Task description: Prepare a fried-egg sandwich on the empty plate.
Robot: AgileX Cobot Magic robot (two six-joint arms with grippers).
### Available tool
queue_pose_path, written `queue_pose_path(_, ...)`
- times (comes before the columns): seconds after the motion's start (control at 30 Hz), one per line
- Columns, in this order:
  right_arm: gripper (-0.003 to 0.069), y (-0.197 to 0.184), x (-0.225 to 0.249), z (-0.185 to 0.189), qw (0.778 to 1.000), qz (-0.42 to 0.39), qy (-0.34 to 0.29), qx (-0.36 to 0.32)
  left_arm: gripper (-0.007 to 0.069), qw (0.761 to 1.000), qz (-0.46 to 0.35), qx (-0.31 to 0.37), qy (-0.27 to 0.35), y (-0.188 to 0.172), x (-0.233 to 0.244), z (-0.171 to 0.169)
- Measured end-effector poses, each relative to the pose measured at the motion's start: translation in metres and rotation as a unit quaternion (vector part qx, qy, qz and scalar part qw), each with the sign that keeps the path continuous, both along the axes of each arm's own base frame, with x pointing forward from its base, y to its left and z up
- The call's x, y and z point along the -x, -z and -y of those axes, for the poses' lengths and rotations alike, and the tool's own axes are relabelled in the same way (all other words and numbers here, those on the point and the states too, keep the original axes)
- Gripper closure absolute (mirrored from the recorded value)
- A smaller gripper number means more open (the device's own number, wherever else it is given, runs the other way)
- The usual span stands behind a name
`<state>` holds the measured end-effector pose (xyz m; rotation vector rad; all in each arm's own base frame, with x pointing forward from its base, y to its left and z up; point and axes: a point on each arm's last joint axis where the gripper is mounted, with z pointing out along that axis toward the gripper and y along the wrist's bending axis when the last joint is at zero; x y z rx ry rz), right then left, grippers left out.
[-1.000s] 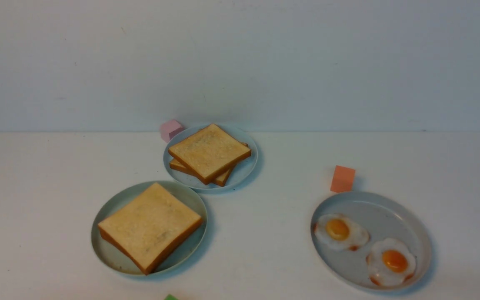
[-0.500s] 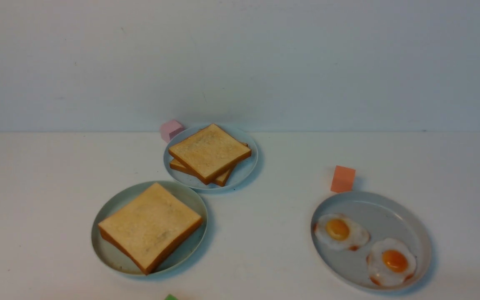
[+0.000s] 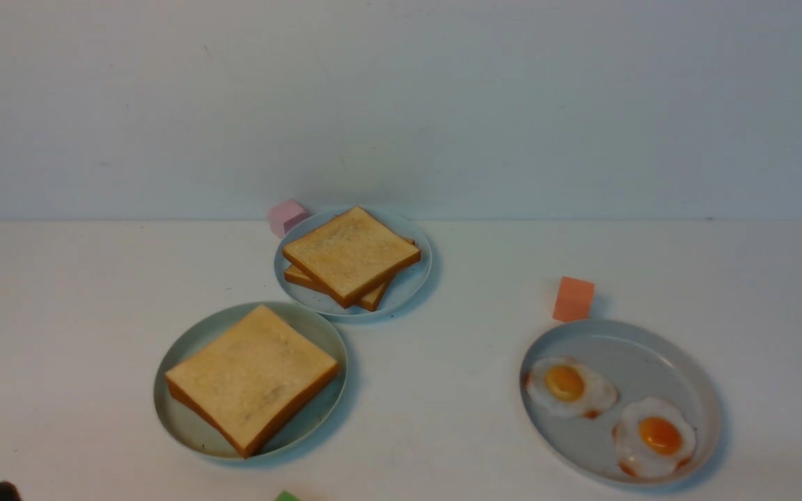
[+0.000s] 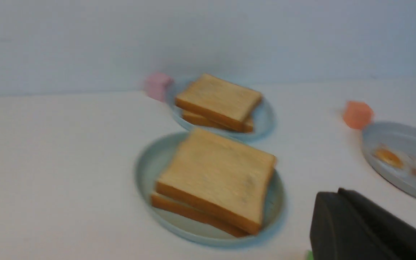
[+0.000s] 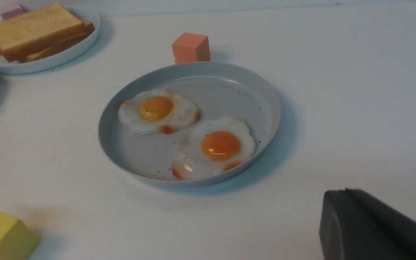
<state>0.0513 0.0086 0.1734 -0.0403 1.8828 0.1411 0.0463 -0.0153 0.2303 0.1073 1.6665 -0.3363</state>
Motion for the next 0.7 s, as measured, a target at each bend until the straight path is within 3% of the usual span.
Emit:
queue_pose_path(0.13,0.0652,0.000,0.000,0.000,1.000,0.000,0.000,0.000,0.0638,0.995,-0.012,0.028,-0.097,0.012,-0.004,-0.010)
queue_pose_path(0.23,0.0652,0.000,0.000,0.000,1.000,0.000,0.000,0.000,0.0638,0.989,-0.061,0.043,-0.126,0.042,-0.008,-0.012)
queue_pose_path(0.37,0.0652,0.000,0.000,0.000,1.000,0.001,0.000,0.000,0.0638,0.983,-0.125,0.056,-0.126,0.061,-0.006,-0.011)
queue_pose_path(0.7,0.0645,0.000,0.000,0.000,1.000,0.001,0.000,0.000,0.0638,0.982,-0.129,0.067,-0.124,0.062,-0.006,-0.010)
